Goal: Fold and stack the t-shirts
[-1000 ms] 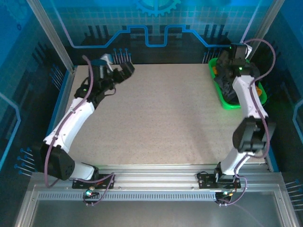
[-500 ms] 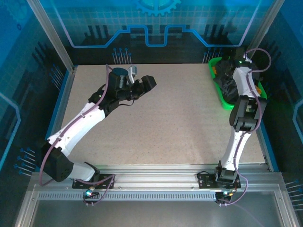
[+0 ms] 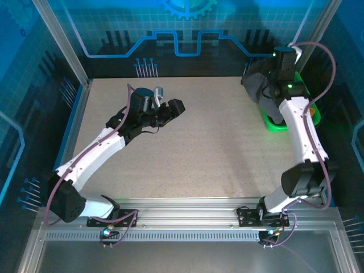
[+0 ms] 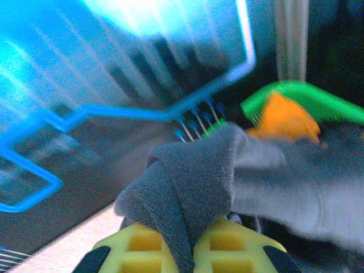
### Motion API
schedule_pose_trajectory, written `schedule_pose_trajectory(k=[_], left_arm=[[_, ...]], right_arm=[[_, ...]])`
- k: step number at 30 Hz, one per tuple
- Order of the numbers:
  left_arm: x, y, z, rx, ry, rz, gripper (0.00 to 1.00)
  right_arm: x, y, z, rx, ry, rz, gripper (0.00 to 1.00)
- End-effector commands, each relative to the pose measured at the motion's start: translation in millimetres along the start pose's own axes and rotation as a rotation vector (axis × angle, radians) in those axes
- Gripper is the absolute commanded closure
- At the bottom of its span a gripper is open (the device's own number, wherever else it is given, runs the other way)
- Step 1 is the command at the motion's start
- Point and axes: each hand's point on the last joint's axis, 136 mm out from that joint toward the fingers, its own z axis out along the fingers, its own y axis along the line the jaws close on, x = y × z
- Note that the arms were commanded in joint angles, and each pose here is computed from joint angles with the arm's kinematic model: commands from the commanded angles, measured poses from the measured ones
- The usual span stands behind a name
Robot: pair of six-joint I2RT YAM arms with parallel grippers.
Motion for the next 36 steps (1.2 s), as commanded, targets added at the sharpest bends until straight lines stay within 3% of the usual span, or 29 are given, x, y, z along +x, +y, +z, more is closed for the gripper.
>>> schedule_pose_trajectory(k=[1,5,9,12,16,19,20,22,26,30,36], left_arm=[[-1,7,-8,-0.059,-0.014,0.017,0.26],[-14,33,-20,-0.186,-0.058,-0.017,0.26],[-31,46,-43,-0.246,-0.126,-0.04,0.25],[-42,51,-64,-0.287,-0.178,-0.029,0.23],[-51,57,-90,-0.35,-0.234,-0.011,0.23],[-48,66,-99,-0.372,-0.236,-0.026,0.22],[-46,69,-101,-0.38,-0.229,-0.034,0.22],[-38,76,-102,-0.396,-0.209,-0.042,0.22],[-16,92,-94,-0.412,-0.126,-0.063,0.22],[16,123,-77,-0.457,-0.002,-0.114,0.24],[47,182,-64,-0.596,0.108,-0.229,0.29]], right_arm=[[-83,43,-60,-0.157,-0.222,0.006,1.0],[-119,86,-111,-0.3,-0.302,-0.009,1.0],[-109,126,-138,-0.396,-0.285,-0.034,1.0],[-64,156,-139,-0.44,-0.179,-0.036,1.0],[28,203,-136,-0.514,0.008,-0.102,1.0],[104,221,-116,-0.538,0.252,-0.154,0.63],[126,219,-110,-0.517,0.336,-0.177,0.55],[152,213,-105,-0.491,0.413,-0.231,0.47],[168,181,-103,-0.455,0.435,-0.264,0.37],[213,120,-106,-0.371,0.538,-0.306,0.41],[331,21,-140,-0.256,0.779,-0.369,0.45]])
